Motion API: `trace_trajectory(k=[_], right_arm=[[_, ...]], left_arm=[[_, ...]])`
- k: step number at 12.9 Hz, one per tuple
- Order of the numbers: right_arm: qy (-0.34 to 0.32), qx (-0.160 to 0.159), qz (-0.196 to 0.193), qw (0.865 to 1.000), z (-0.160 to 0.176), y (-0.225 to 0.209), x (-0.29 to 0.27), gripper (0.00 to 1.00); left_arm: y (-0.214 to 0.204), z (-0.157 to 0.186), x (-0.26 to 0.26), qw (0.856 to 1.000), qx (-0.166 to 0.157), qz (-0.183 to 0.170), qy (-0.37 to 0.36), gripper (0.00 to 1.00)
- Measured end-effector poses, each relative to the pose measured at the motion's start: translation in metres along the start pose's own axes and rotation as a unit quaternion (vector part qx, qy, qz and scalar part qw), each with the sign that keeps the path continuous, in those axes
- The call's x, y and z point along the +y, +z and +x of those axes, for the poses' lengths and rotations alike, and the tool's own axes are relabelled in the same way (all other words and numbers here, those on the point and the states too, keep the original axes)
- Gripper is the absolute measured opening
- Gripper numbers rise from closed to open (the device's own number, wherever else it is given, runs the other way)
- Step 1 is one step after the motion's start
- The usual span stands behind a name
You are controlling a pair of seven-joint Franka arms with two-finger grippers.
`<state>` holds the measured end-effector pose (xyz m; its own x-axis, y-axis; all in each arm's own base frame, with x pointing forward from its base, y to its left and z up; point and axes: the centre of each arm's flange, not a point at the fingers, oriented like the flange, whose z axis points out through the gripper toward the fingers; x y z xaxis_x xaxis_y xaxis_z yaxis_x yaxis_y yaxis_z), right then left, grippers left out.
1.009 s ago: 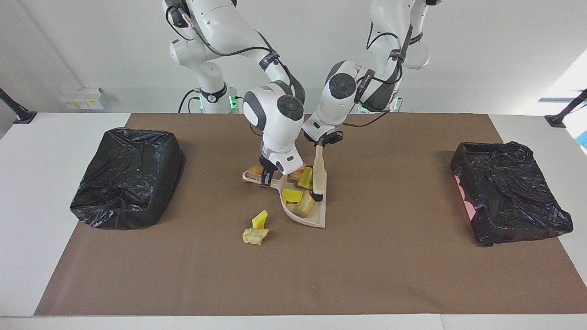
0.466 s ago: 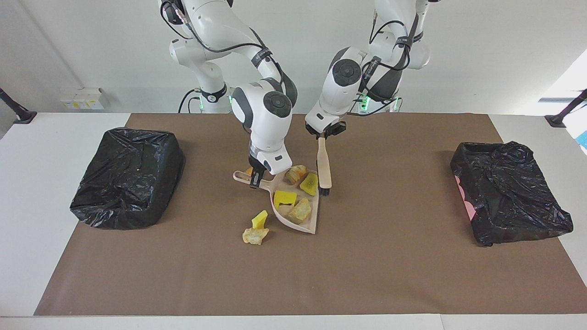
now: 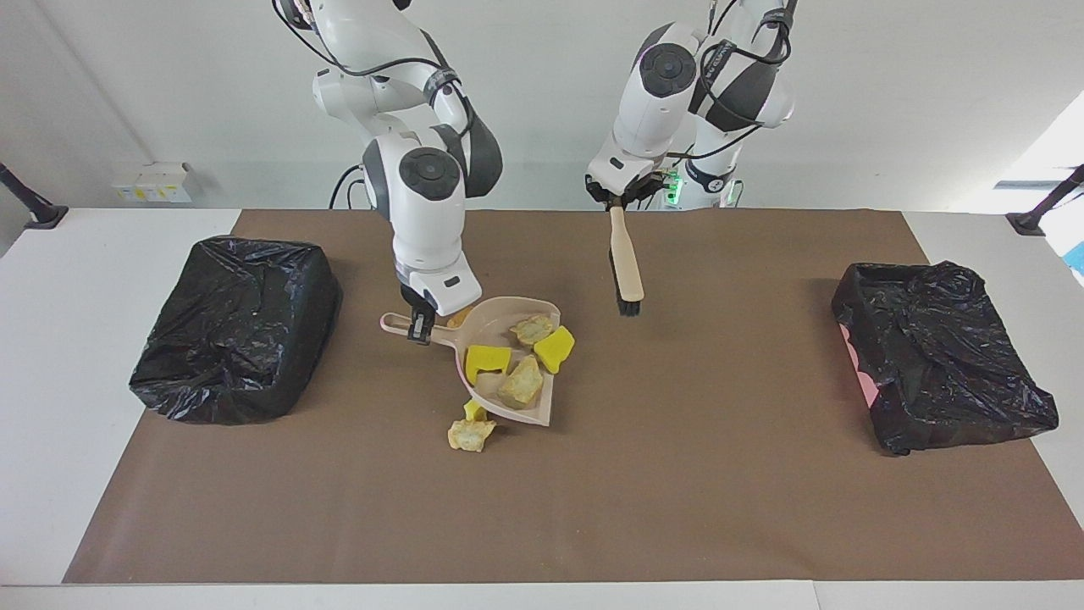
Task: Sweep and dump trash in bin
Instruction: 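Carry the loaded dustpan to the black bag with the right gripper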
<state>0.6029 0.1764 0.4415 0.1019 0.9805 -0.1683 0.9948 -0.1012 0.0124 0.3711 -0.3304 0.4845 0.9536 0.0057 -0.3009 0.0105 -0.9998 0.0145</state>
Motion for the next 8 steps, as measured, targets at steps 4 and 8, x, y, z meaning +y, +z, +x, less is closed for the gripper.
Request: trace_trajectory(k=[4,8], right_arm=[[-0.032,0.019,0.015,0.999,-0.065,-0.014,0.014,0.31],[-0.072,0.045,0.032,0.996,-0.142,-0.011,0.025,0.31]], left_arm=[[0.068,-0.030,0.051,0.999,0.030,-0.001,-0.018,0.26],[0.126,-0.052,0.084,0.999,0.041,0.005,-0.008,0.26]])
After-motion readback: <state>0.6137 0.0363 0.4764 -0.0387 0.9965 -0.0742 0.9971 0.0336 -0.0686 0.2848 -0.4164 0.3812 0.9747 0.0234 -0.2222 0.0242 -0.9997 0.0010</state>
